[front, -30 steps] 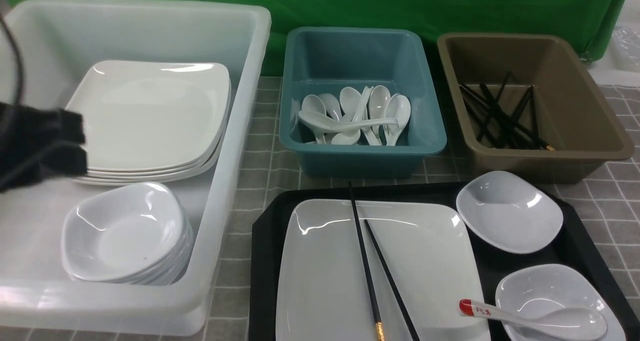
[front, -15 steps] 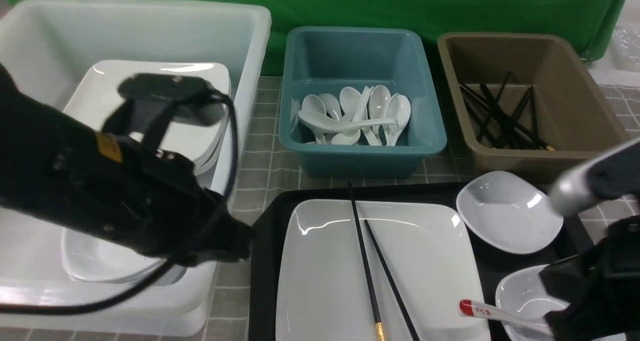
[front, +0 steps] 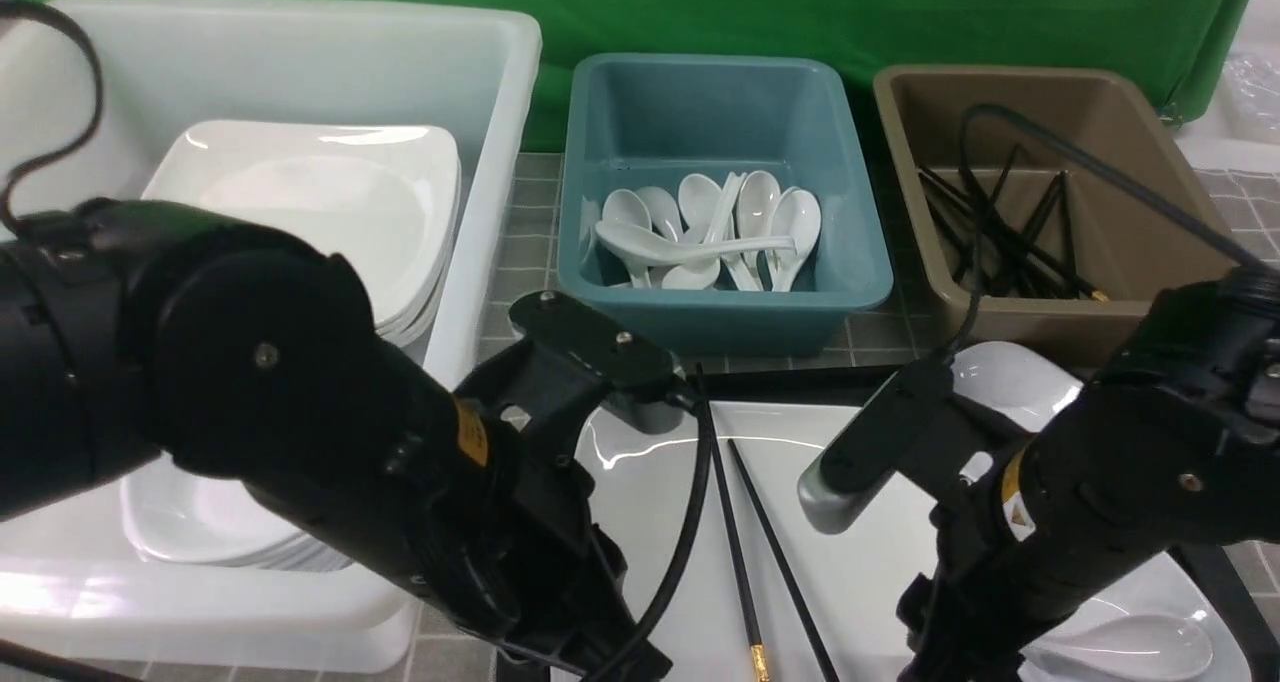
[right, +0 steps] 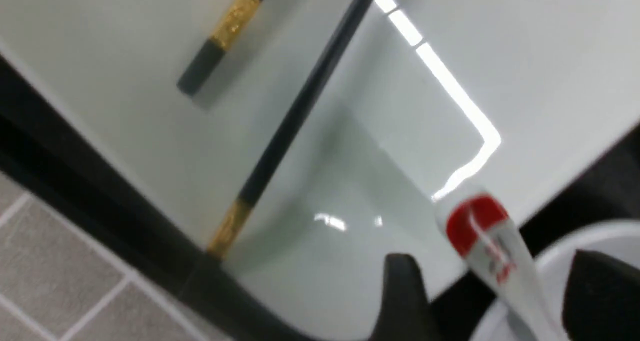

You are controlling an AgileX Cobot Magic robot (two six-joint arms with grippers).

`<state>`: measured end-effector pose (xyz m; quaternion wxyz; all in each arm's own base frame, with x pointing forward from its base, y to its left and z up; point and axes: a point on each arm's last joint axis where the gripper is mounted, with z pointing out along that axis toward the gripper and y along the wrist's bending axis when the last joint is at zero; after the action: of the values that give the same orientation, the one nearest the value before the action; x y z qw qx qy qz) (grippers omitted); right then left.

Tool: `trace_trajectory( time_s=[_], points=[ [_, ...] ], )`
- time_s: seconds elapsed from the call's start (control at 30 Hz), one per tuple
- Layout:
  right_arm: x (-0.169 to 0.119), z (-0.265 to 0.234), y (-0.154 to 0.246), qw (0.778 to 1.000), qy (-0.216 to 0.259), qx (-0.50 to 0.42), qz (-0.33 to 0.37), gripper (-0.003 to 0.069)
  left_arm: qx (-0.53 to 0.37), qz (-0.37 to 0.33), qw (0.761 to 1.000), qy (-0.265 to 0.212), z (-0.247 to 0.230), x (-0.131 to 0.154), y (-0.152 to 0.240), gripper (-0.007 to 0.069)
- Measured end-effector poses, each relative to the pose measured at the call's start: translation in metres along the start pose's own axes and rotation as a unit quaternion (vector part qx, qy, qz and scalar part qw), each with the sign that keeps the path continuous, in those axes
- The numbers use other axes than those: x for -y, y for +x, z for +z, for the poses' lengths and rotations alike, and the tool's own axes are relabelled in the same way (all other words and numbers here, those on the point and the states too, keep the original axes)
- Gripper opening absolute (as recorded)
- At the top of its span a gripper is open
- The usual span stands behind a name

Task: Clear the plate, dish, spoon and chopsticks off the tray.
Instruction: Use the right arm to grab a soup spoon from the plate

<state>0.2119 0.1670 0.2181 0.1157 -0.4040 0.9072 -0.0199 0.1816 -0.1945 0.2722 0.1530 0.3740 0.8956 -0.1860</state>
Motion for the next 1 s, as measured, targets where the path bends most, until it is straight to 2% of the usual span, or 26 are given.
trace_trajectory(
  time_s=[0.33,0.4,0.57,0.6,0.83,1.0],
  points=[
    [-0.003,0.035,-0.01,0.999,-0.007,-0.027,-0.022,0.0471,0.066,0.018,0.998,-0.011,-0.002,-0.001,-0.012,0.0001],
    [-0.003,0.037,-0.01,0.999,-0.007,-0.027,-0.023,0.0415,0.07,0.016,0.997,-0.009,-0.002,-0.001,-0.012,0.0001],
    [0.0,0.037,-0.011,0.999,0.007,-0.023,-0.039,0.0204,0.074,0.015,0.997,-0.007,-0.002,-0.001,-0.013,0.0001],
    [0.0,0.036,-0.011,0.999,0.008,-0.022,-0.04,0.019,0.074,0.016,0.997,-0.007,-0.002,-0.001,-0.013,0.0001],
    [0.004,0.016,-0.01,0.999,0.025,0.009,-0.046,0.0189,0.09,0.013,0.996,-0.008,-0.003,-0.001,-0.016,0.0001],
    [0.011,-0.015,-0.02,0.995,0.052,0.066,-0.051,0.0189,0.12,0.012,0.993,-0.012,-0.01,-0.001,-0.025,0.0001]
  ],
)
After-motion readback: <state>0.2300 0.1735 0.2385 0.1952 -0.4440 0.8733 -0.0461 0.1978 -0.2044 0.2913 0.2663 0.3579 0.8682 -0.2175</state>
